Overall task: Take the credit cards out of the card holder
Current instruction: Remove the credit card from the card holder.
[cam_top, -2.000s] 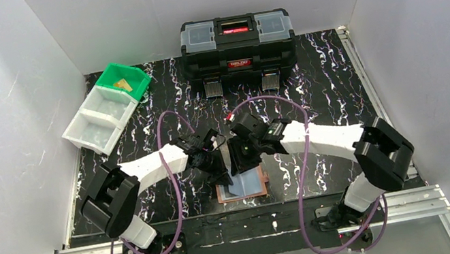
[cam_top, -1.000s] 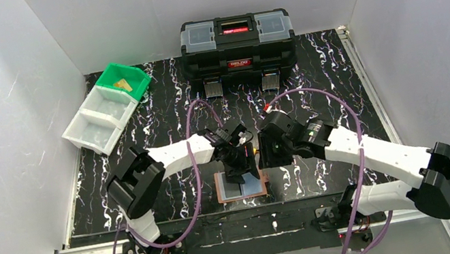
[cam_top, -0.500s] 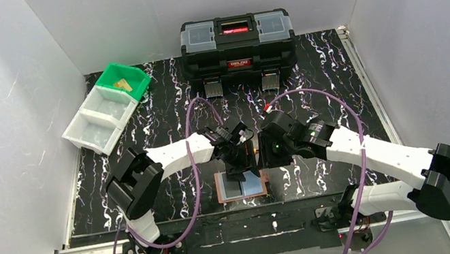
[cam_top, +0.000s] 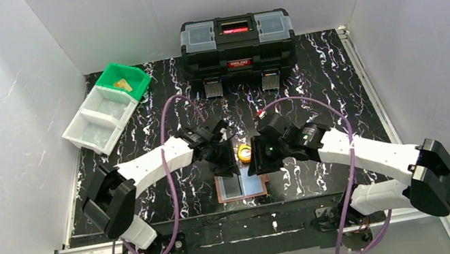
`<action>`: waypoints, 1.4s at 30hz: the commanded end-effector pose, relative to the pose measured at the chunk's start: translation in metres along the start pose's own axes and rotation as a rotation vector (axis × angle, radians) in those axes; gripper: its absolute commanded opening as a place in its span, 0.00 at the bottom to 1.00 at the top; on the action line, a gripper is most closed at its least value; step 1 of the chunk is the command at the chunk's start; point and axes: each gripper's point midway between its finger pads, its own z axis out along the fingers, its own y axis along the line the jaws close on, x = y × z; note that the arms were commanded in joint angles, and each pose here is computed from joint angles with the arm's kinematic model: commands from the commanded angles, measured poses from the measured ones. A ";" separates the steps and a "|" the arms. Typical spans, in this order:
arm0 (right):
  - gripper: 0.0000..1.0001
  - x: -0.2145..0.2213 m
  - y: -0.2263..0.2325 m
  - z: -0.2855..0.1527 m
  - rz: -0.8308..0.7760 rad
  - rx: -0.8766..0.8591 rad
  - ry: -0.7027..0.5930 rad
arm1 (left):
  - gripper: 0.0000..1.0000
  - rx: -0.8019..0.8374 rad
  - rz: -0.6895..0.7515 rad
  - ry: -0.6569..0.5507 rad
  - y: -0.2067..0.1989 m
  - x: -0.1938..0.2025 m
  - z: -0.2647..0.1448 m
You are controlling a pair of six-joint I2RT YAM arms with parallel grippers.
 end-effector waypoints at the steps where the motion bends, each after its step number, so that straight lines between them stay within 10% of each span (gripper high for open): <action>1: 0.39 -0.005 0.029 0.014 0.017 -0.128 0.028 | 0.27 -0.074 -0.025 -0.012 0.040 0.006 -0.019; 42: 0.27 0.028 -0.013 0.108 0.159 -0.098 0.271 | 0.01 -0.131 -0.078 0.080 0.074 0.018 0.023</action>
